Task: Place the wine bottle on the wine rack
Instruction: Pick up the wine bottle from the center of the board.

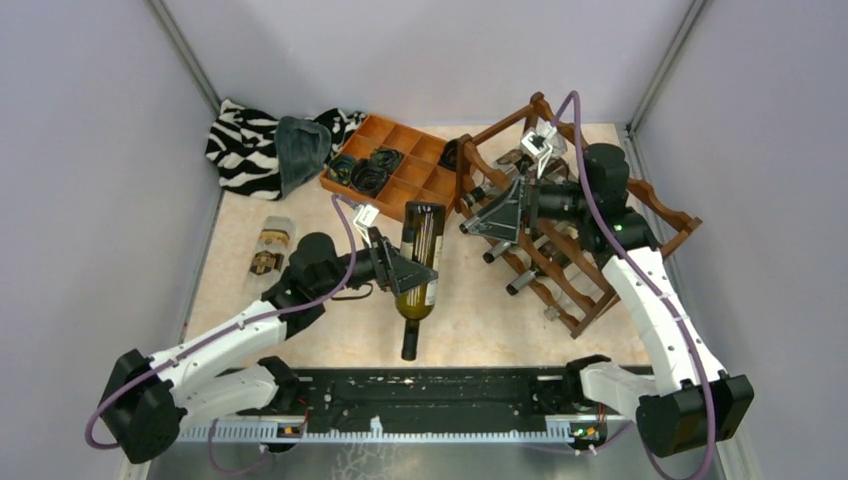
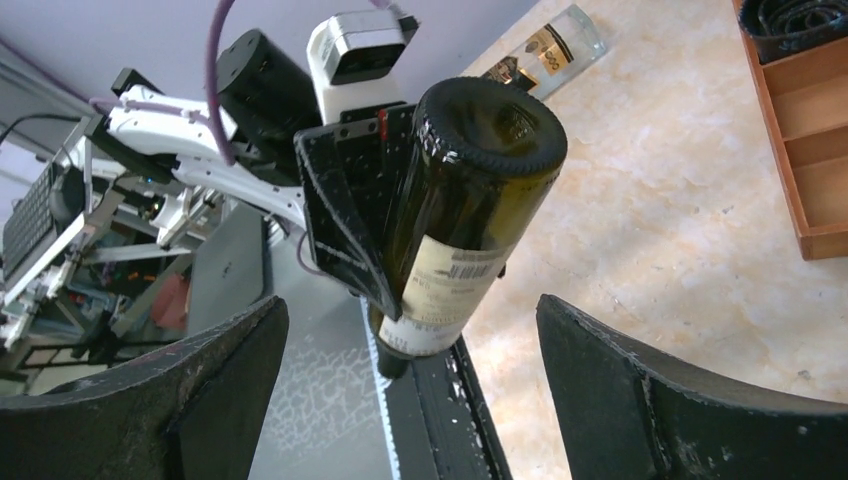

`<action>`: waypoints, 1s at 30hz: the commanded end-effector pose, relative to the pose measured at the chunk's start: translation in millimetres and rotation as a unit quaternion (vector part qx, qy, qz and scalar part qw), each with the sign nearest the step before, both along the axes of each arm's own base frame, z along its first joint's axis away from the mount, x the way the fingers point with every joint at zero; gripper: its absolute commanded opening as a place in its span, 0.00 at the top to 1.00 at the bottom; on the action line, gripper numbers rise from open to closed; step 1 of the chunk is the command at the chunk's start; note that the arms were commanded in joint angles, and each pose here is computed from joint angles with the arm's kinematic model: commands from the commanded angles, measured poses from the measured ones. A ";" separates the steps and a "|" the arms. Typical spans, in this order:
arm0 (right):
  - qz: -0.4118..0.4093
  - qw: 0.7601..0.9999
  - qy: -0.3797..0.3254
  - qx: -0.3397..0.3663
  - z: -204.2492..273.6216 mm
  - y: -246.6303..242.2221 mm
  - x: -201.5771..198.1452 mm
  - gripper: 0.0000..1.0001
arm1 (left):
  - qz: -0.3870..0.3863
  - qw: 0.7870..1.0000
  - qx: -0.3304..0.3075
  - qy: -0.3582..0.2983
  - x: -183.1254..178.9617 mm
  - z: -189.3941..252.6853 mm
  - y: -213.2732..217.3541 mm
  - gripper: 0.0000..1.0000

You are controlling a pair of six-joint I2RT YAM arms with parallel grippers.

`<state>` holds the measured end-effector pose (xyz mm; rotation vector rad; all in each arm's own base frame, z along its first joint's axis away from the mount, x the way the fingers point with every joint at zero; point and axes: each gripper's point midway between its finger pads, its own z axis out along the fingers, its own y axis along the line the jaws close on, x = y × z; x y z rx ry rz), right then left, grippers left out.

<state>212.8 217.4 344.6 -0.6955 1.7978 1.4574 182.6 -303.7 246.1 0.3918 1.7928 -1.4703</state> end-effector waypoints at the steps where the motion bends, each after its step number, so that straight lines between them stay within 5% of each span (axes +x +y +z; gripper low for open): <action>1: -0.042 0.999 -0.015 0.014 29.3 12.5 7.3 0.07 | 0.037 0.993 -0.082 -0.075 11.0 72.1 -14.6 1.00; 24: -0.091 0.993 0.054 -0.047 -19.3 50.5 39.4 0.02 | 0.044 0.991 -0.057 -0.116 14.8 95.8 -80.3 1.00; 27: -0.090 0.994 0.045 -0.045 -18.2 50.1 39.4 0.22 | 0.044 0.991 -0.054 -0.115 17.1 96.3 -84.1 1.00; 30: -0.086 0.995 0.028 -0.038 -13.3 49.1 35.7 0.52 | 0.046 0.992 -0.054 -0.108 18.4 94.6 -84.9 0.98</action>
